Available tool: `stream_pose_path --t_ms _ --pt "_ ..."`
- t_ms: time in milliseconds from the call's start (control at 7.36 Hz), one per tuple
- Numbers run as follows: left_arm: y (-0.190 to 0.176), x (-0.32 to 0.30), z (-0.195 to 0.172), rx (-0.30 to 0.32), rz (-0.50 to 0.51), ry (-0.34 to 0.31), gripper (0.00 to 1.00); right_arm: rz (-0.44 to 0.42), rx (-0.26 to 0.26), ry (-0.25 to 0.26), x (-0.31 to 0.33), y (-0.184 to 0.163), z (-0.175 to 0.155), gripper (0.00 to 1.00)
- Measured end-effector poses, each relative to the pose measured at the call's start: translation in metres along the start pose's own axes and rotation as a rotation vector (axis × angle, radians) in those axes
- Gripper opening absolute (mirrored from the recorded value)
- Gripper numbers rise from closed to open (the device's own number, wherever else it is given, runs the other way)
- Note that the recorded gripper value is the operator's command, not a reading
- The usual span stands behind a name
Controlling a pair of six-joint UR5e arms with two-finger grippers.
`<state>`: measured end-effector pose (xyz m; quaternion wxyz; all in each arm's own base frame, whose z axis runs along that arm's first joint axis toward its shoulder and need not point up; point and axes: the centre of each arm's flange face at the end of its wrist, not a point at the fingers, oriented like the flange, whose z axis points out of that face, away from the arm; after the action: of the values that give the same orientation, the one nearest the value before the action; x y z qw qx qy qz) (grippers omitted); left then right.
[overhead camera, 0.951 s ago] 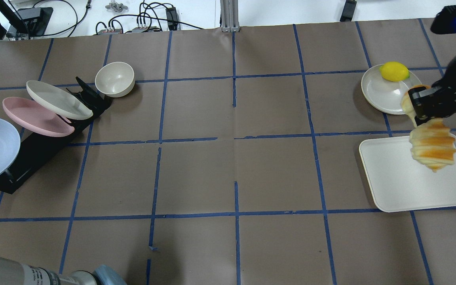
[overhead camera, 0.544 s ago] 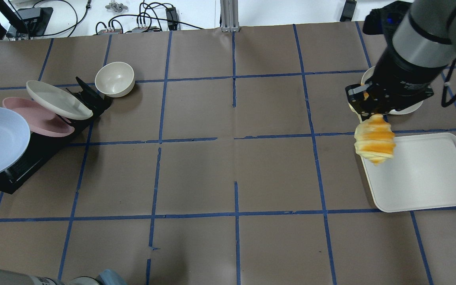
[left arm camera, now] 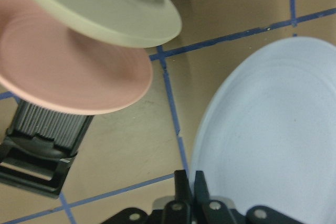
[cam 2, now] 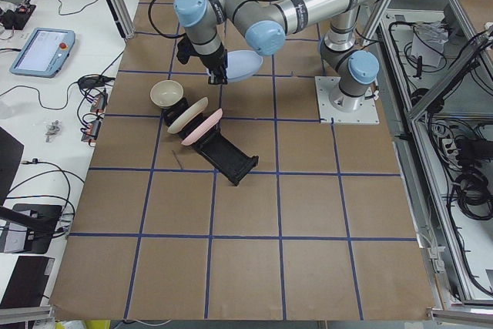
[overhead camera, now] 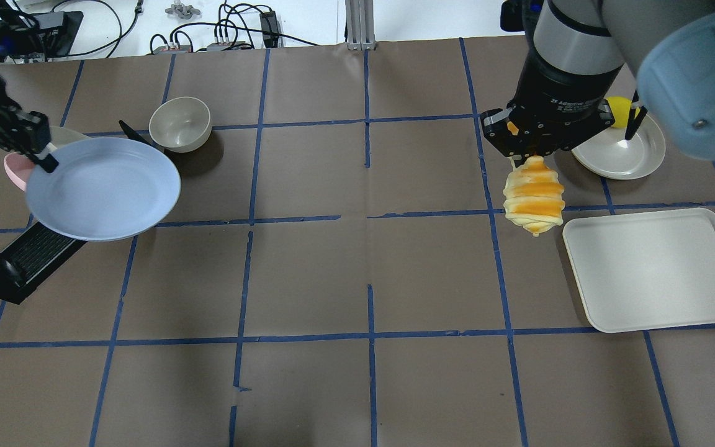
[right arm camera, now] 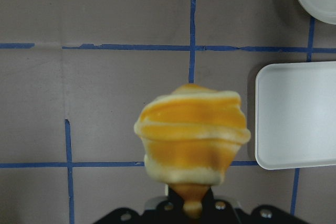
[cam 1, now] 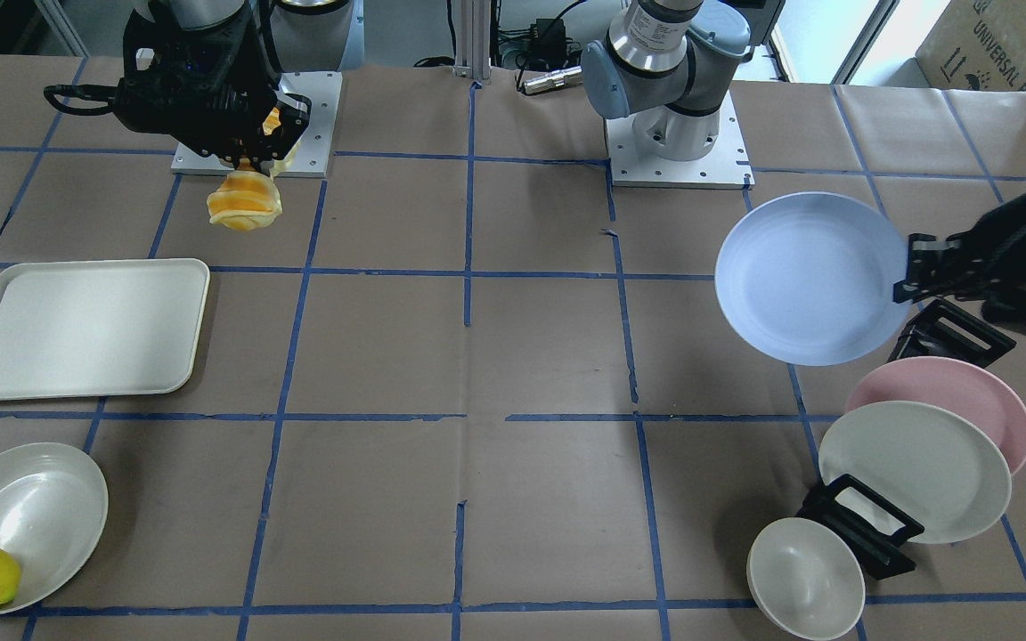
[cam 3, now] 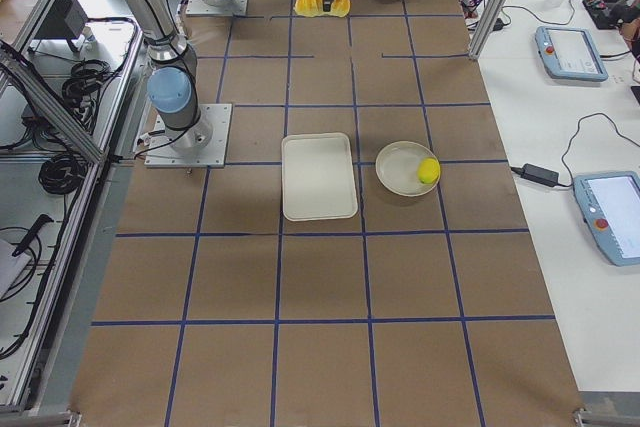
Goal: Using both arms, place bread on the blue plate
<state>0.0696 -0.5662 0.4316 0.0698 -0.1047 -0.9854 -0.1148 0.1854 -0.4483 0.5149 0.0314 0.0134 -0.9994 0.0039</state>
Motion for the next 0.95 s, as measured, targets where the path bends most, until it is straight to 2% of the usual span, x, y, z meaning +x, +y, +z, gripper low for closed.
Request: stream_pose_path --t_ms 272,408,951 --pt "-0.03 0.085 0.038 -0.008 -0.016 0.031 0.12 -0.004 -0.009 0.012 -0.001 -0.007 0.006 0.07" --pt "-0.042 0.127 0.058 0.002 -0.001 0.026 0.13 -0.009 -0.021 0.014 -0.001 -0.011 0.012 0.07" --pt "-0.099 0.261 0.168 0.117 0.019 -0.025 0.14 -0.031 -0.082 -0.019 -0.01 -0.032 0.049 0.08"
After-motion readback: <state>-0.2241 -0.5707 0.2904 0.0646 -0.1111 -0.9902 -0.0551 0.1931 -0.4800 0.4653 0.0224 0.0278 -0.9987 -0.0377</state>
